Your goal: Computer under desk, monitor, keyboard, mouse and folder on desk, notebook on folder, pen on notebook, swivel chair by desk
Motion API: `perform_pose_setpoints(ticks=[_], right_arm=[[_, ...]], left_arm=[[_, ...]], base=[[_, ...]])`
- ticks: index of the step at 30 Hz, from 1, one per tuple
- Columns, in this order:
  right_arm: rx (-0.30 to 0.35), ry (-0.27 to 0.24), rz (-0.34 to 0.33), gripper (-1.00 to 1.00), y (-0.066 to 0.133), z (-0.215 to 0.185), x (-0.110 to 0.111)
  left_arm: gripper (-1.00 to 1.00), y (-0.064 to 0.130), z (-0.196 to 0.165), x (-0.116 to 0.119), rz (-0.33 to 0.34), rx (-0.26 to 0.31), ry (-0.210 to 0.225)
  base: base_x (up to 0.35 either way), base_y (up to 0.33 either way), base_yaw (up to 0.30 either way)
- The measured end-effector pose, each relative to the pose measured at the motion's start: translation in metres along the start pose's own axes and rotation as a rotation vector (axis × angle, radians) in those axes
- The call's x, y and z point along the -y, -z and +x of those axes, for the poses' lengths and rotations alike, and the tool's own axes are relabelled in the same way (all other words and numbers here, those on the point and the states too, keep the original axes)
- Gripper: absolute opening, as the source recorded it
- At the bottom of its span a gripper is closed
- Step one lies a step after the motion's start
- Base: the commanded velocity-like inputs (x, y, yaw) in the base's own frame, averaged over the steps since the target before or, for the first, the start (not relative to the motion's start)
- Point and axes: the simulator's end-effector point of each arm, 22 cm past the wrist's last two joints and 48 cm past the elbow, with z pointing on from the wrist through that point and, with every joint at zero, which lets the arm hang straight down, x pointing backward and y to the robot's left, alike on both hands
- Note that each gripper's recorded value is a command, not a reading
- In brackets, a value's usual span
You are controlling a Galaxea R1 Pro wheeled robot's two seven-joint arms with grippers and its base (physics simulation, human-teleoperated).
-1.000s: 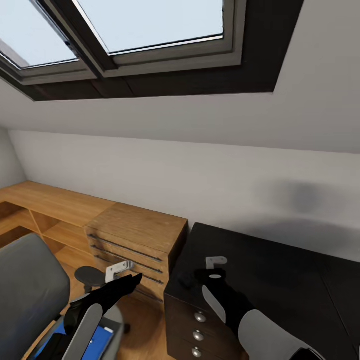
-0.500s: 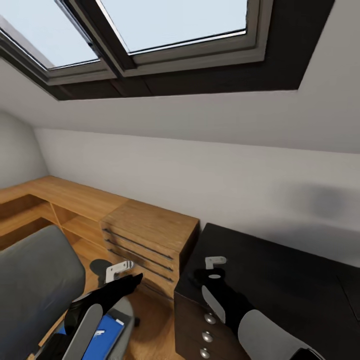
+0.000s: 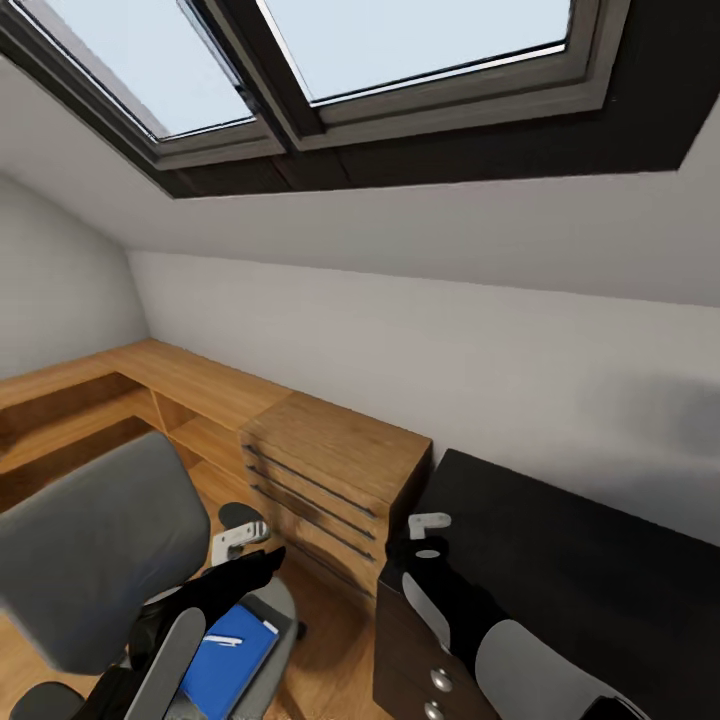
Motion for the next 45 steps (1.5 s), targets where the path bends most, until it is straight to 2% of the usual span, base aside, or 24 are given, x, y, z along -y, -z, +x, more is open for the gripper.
perform_pose_setpoints(ticks=[9,40,45], right_arm=[[-0.003,-0.001,0.0,1.0,-0.001,0.002,0.0],[0.027,-0.024,-0.018,1.0,0.004,-0.017,-0.007],[0.03,-0.026,-0.02,1.0,0.004,-0.019,-0.007]], left_arm=[[1.0,-0.001,0.001,-0.001,-0.001,-0.004,0.001],[1.0,-0.001,0.002,-0.001,-0.001,-0.005,0.001],[1.0,-0.001,0.002,-0.001,-0.001,-0.005,0.001]], base=[[0.0,0.0,0.159],[0.0,0.0,0.004],[0.03,-0.174,0.0]])
